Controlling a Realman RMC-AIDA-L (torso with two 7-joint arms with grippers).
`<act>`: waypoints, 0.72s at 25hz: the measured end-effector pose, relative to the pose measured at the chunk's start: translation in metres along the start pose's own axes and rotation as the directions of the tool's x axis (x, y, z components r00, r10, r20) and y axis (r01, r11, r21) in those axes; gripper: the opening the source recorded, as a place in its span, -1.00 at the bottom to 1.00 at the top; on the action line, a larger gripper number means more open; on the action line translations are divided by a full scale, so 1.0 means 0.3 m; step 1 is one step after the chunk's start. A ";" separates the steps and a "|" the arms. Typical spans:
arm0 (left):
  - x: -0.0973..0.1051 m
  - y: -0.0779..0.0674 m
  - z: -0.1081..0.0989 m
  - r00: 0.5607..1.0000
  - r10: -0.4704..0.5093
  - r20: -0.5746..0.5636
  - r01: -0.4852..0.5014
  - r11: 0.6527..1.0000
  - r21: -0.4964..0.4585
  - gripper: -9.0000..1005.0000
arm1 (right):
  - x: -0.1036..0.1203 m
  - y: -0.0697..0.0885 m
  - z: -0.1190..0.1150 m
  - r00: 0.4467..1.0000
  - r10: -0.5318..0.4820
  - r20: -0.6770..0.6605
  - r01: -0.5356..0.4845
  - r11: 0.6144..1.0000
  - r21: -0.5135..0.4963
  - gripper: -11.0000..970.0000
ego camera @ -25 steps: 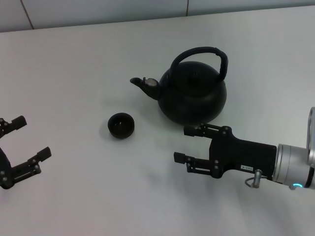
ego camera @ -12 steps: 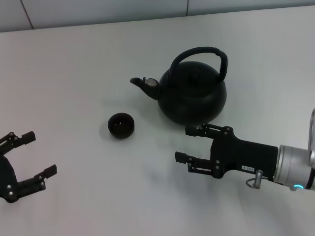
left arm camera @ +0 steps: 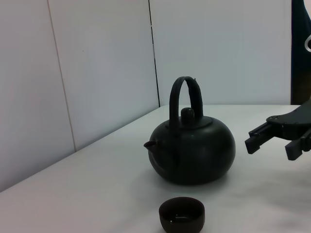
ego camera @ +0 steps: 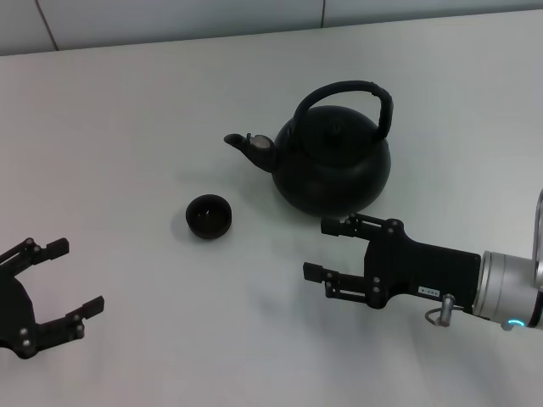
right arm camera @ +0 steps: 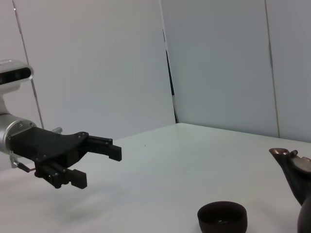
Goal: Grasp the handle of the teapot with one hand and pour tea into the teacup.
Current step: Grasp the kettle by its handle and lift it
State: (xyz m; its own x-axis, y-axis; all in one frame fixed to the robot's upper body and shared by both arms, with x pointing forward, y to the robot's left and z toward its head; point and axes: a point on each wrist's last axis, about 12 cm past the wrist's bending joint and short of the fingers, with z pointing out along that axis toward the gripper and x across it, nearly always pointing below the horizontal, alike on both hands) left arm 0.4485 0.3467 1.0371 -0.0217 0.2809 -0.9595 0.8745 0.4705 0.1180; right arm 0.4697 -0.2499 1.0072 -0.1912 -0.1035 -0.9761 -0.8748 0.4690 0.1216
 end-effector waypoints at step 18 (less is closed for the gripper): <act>0.008 0.003 0.013 1.000 -0.012 -0.018 0.012 1.000 -0.010 0.72 | 0.015 0.055 -0.005 0.983 -0.100 0.157 0.072 0.982 0.174 0.49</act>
State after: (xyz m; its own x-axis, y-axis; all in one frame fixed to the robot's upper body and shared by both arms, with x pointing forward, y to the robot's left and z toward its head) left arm 0.4511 0.3445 1.0339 -0.0409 0.2899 -0.9562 0.8692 0.4822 0.1090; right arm 0.4536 -0.2439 1.0051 -0.0311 -0.0111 -0.9995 -0.7952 0.6060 0.0180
